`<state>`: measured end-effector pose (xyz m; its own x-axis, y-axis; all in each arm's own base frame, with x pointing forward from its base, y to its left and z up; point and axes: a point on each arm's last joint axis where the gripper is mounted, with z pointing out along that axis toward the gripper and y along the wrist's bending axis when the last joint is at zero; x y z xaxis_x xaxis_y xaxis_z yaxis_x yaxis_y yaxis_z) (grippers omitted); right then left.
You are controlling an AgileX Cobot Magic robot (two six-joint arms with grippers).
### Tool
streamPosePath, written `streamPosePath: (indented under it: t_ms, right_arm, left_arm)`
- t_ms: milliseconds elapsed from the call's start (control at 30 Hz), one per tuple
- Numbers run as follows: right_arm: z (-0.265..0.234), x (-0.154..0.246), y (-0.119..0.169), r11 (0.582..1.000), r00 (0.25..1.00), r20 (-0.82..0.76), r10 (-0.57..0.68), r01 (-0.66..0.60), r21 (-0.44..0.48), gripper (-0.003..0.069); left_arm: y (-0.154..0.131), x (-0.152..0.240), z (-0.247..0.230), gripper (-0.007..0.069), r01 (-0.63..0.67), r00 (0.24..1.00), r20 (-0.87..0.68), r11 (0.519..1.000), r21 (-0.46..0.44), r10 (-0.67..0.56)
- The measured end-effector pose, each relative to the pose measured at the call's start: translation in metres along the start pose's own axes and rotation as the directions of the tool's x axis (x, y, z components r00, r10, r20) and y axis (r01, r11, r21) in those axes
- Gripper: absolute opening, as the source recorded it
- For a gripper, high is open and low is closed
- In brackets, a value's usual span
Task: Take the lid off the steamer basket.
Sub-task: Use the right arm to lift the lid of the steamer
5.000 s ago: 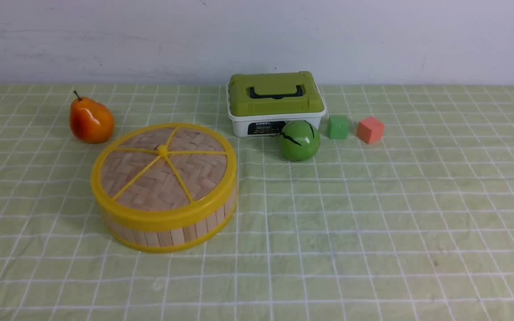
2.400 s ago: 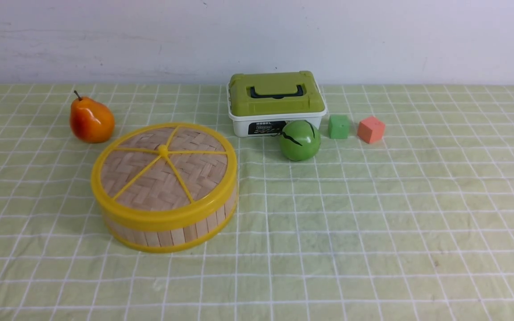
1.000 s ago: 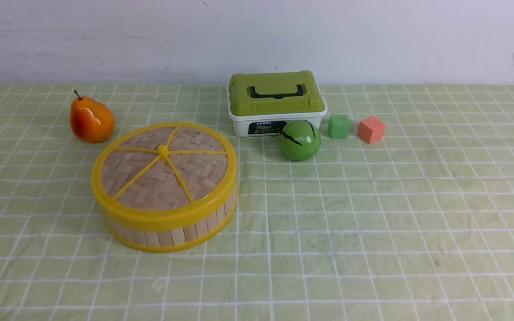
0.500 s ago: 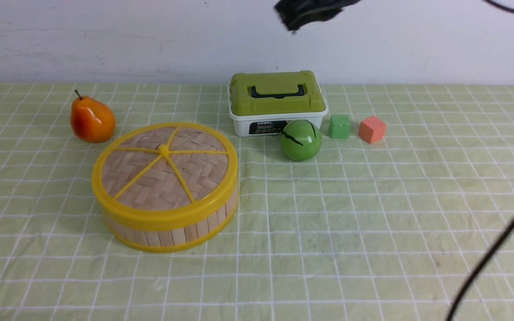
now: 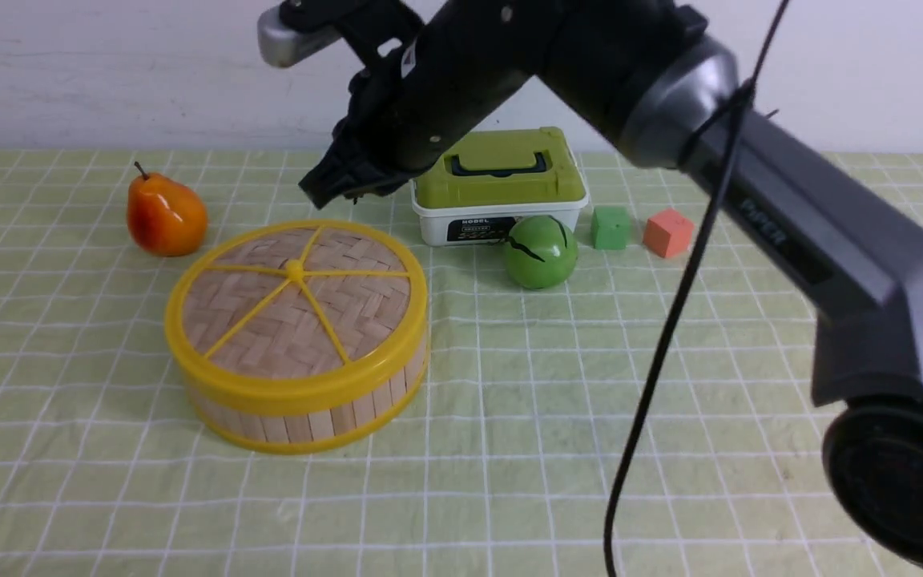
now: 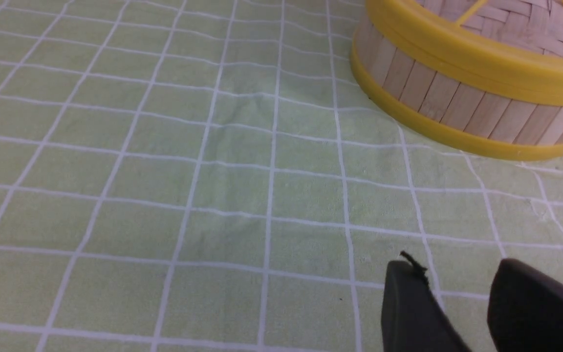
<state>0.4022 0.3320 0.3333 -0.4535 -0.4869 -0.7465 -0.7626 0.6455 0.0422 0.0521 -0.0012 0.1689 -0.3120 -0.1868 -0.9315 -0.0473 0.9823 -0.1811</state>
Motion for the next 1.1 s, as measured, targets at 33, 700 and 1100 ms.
streamPosePath:
  t_ms: [33, 700, 1100]
  right_arm:
    - [0.007, 0.003, -0.001, 1.000, 1.000, -0.003, 0.016, -0.016, 0.000, 0.0020]
    - [0.039, 0.006, -0.004, 0.994, 0.990, 0.090, 0.109, -0.107, -0.030, 0.0530]
    - [0.103, 0.036, 0.011, 0.996, 0.996, 0.060, 0.069, -0.065, -0.063, 0.0424]
  left_arm:
    - [0.000, 0.000, 0.000, 0.0239, 0.000, 1.000, 0.000, 1.000, 0.000, 0.000]
    - [0.000, 0.000, 0.000, 0.0239, 0.000, 1.000, 0.000, 1.000, 0.000, 0.000]
    - [0.000, 0.000, 0.000, 0.0239, 0.000, 1.000, 0.000, 1.000, 0.000, 0.000]
